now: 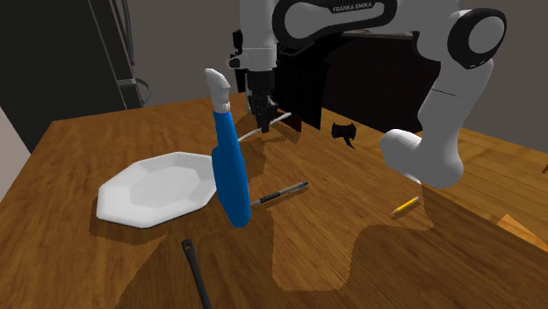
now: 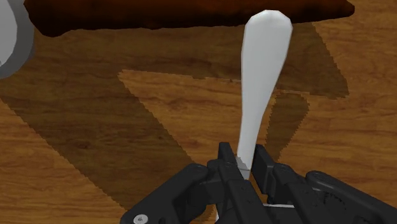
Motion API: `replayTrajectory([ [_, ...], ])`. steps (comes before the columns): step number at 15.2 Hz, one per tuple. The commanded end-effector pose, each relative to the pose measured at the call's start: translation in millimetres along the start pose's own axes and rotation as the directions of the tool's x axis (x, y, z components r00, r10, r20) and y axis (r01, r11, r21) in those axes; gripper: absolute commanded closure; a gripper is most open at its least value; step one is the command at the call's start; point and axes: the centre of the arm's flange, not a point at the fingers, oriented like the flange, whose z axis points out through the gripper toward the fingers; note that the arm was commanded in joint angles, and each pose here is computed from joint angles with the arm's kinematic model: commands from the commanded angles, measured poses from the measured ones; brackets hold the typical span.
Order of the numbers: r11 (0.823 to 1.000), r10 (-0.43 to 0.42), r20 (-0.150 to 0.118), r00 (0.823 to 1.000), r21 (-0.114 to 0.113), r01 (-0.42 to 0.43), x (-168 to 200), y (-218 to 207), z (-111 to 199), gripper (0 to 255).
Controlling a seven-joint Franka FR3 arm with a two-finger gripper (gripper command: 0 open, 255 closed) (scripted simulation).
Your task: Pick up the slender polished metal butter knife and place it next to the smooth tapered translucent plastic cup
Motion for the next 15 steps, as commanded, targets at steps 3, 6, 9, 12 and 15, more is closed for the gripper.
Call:
replayTrajectory([
  [3,1.000,0.001,0.010,1.000,0.004,-0.001,1,1,5,0],
  [6,1.000,0.001,0.010,1.000,0.004,-0.001,0,1,5,0],
  [9,1.000,0.001,0.010,1.000,0.004,-0.001,1,1,-35,0],
  [12,1.000,0.001,0.010,1.000,0.004,-0.001,1,1,-45,0],
  [15,1.000,0.001,0.010,1.000,0.004,-0.001,1,1,-45,0],
])
